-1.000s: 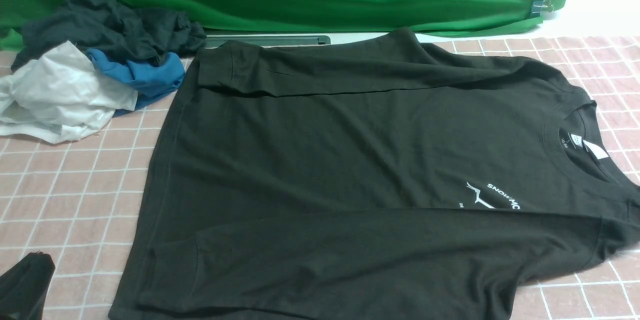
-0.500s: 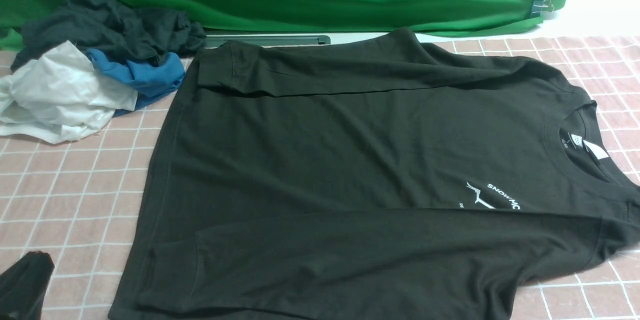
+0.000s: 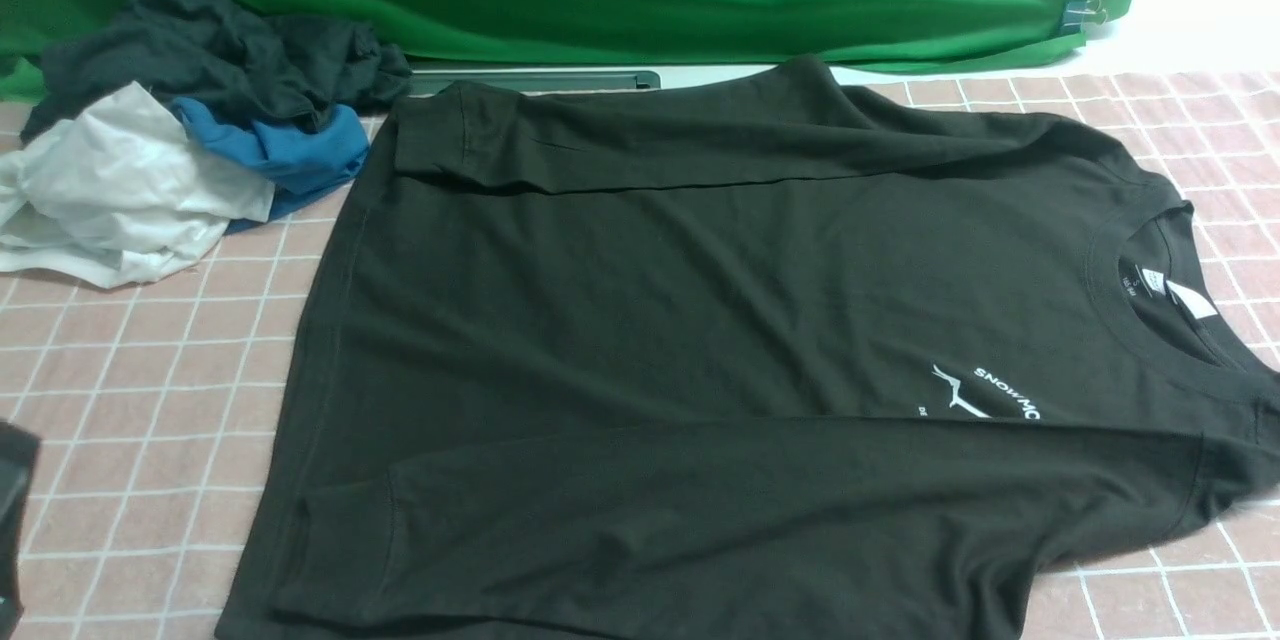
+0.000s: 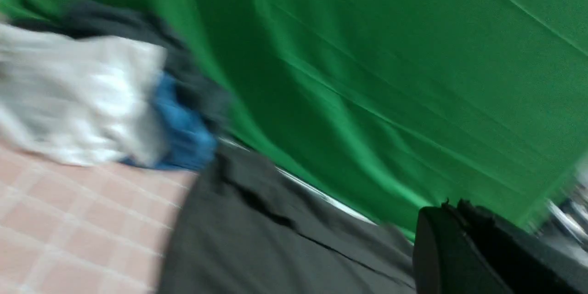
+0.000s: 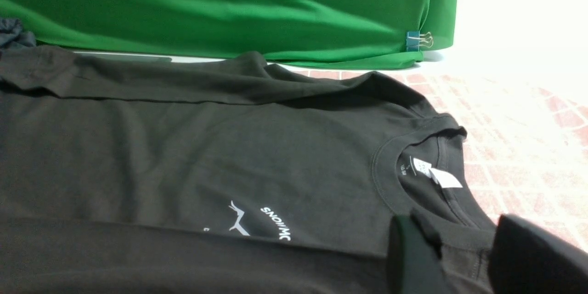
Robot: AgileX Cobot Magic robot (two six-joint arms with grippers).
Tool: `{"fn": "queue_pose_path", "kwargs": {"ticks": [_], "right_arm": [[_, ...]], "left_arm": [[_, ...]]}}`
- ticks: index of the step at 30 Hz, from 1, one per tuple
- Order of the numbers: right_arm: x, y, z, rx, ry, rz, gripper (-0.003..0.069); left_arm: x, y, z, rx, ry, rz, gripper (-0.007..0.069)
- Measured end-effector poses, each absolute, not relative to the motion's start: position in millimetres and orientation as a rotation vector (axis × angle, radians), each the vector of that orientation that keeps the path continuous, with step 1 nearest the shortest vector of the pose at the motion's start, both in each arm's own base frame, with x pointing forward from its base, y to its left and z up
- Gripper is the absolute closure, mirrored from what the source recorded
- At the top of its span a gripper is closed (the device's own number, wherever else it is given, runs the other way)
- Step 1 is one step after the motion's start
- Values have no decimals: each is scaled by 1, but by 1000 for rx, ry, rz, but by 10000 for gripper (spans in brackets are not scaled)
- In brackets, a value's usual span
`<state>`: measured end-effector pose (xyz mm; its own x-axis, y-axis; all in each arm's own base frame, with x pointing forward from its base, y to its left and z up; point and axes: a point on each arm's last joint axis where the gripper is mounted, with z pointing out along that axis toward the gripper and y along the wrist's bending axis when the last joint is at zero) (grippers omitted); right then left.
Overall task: Fold a long-sleeved shirt over a pink coffee tablecloth.
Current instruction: 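Grasp the left edge of the dark T-shirt lying flat on the table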
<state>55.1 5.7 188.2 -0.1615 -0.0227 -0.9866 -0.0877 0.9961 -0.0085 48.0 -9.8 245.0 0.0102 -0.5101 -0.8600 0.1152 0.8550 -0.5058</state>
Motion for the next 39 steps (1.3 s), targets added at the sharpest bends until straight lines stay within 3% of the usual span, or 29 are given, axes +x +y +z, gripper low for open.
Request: {"fn": "queue_pose_path", "kwargs": {"ticks": [4,8,12,18,20,24,28,31,33,39], "right_arm": [[55,6,188,-82,1733,57,418],[55,6,188,-82,1733,57,418],[55,6,188,-82,1733,57,418],[55,6,189,-75,1727,63,418],[55,6,191,2,1707,140,418],[56,6,201,317,1574,451,418],[56,3,210,462,1446,596,418],[56,5,210,511,1466,670,421],[55,9,215,486,1538,691,426],[53,32,299,-66,1907,598,430]], "left_arm": [[44,-20,282,-65,1556,-418,606],[66,-30,303,137,1777,-387,606],[108,-39,299,305,2103,-439,606],[147,-46,287,416,2265,-533,606],[149,-50,285,460,2271,-590,606],[144,-61,286,624,2253,-627,606],[135,-75,285,794,2247,-652,606],[129,-84,284,885,2230,-676,606],[128,-86,283,901,2239,-677,606],[148,-81,272,883,2385,-556,606]]}}
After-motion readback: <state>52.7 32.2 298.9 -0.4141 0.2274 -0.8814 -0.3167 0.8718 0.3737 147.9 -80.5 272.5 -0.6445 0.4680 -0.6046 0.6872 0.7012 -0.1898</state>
